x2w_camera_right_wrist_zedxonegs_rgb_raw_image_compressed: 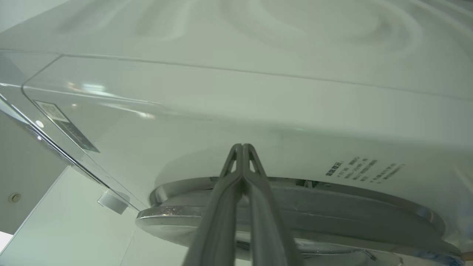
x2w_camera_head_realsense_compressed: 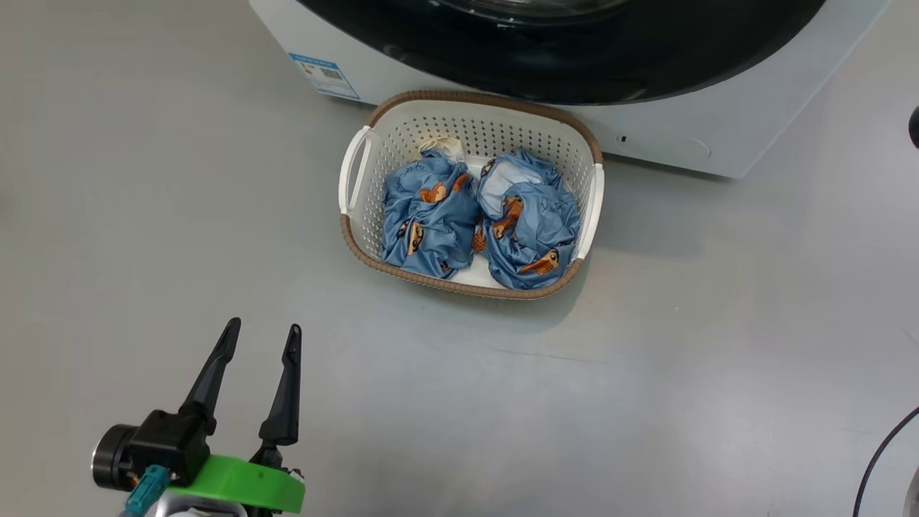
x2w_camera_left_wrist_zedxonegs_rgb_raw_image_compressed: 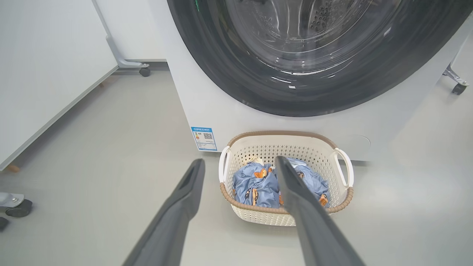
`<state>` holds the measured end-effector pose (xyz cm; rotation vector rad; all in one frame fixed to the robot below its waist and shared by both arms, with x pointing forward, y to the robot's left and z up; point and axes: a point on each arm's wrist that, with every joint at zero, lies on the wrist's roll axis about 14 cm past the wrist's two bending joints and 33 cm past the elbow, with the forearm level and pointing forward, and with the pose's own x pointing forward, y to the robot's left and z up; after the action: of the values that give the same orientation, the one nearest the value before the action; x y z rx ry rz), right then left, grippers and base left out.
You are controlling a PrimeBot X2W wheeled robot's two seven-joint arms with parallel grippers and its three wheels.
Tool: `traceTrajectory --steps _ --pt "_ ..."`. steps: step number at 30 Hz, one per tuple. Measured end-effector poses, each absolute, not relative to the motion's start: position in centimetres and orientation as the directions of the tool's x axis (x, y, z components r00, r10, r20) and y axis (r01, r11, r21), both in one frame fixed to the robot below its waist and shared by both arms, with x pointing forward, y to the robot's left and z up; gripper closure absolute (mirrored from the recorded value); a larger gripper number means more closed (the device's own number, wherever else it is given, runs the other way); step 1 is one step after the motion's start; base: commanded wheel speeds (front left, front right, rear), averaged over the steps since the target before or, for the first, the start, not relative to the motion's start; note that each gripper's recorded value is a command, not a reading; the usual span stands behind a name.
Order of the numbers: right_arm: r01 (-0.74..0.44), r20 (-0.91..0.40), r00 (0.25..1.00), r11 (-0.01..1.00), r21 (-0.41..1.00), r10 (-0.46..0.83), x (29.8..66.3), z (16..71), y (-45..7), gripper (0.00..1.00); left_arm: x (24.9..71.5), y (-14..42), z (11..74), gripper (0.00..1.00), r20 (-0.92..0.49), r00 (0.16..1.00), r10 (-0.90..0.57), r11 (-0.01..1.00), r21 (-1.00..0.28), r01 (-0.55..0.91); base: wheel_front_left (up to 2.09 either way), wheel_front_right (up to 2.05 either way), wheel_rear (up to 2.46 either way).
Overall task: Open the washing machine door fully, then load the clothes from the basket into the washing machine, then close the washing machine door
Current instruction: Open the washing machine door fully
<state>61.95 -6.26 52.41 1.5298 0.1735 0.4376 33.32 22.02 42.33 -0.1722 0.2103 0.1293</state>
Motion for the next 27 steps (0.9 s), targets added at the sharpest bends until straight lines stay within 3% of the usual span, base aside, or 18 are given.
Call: traceTrajectory --steps 12,27 --pt "-0.127 0.131 0.831 -0.045 0.991 0.541 63.2 49.2 -0.5 1.00 32.8 24.1 41.1 0.00 -0.268 0.945 0.188 0.967 -0.120 -0.226 0.00 0.00 0.00" --pt "-0.138 0.113 0.782 -0.006 0.990 0.613 63.6 49.0 0.7 1.00 32.7 23.8 40.1 0.00 -0.296 0.937 0.188 0.964 -0.126 -0.233 0.00 0.00 0.00"
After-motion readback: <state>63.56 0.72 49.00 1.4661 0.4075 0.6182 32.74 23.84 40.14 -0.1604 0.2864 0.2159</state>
